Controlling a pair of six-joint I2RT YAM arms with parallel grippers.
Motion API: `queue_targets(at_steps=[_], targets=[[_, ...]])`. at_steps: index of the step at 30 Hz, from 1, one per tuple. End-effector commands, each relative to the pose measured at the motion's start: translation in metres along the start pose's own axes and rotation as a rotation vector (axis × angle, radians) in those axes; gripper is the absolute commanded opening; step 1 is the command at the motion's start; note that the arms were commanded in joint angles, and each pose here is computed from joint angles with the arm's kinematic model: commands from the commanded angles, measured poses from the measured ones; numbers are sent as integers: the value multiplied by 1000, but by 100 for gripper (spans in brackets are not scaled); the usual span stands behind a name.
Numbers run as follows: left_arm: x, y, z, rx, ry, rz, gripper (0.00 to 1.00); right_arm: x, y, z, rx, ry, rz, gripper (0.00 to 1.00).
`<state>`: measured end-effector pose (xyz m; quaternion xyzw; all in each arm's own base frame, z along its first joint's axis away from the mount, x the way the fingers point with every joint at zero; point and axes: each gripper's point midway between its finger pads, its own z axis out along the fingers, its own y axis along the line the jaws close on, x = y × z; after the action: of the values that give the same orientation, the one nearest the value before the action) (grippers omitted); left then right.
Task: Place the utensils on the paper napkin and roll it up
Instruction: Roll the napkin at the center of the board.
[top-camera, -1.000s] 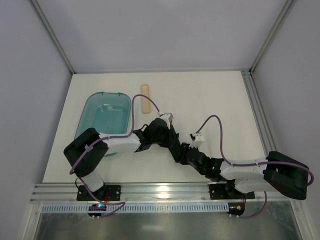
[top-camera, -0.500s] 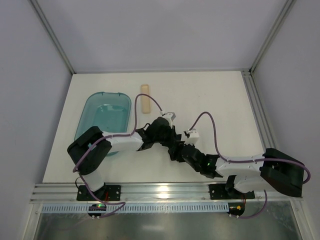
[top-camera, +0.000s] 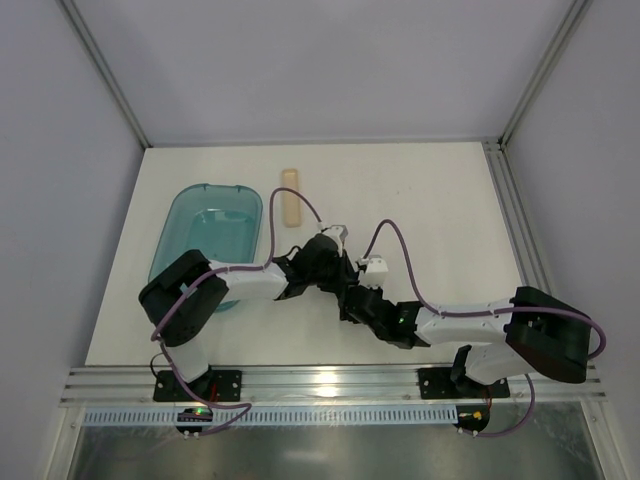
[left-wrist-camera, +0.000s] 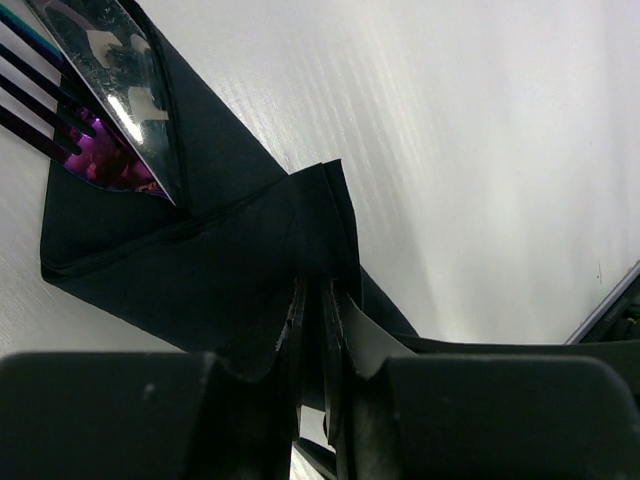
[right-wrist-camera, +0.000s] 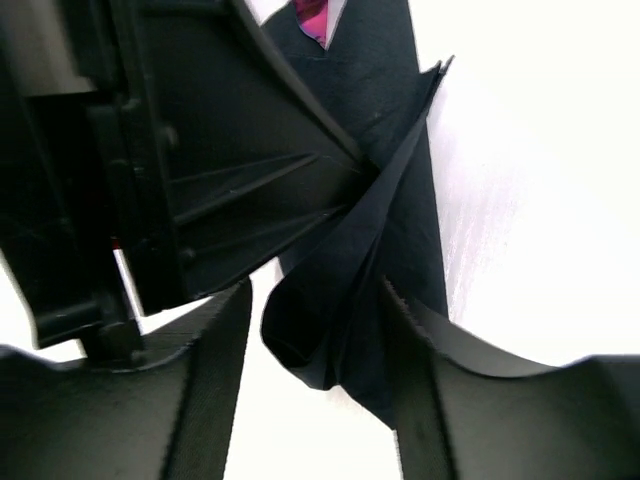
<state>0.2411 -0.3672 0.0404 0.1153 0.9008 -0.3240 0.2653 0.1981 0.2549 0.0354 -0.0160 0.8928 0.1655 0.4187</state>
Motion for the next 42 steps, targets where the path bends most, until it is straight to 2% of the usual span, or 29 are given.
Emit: queue_targets(at_steps=[1,11,21,23,26,28,36,42], targets=[[-18,-34,-2,94,-40,19,15,-14,3,-2,34,-48,6,51],[-17,-31,-1,76,-33,26,15,-9,-5,-8,59,-30,26,34],[-20,-30,-1,62,-37,38,15,-5,-18,-11,109,-20,36,31],[-19,-29,0,60,-31,37,15,-5,-17,-11,106,-18,33,36],[-18,-29,2,58,-27,36,15,-8,-9,-11,62,-22,27,51],[-17,-29,3,58,-22,36,15,-11,-4,-11,47,-27,9,55],[-16,-29,10,52,-5,35,15,-3,3,-2,60,0,-79,62],[-16,-27,13,49,0,35,15,-7,11,-5,47,-34,-102,62]])
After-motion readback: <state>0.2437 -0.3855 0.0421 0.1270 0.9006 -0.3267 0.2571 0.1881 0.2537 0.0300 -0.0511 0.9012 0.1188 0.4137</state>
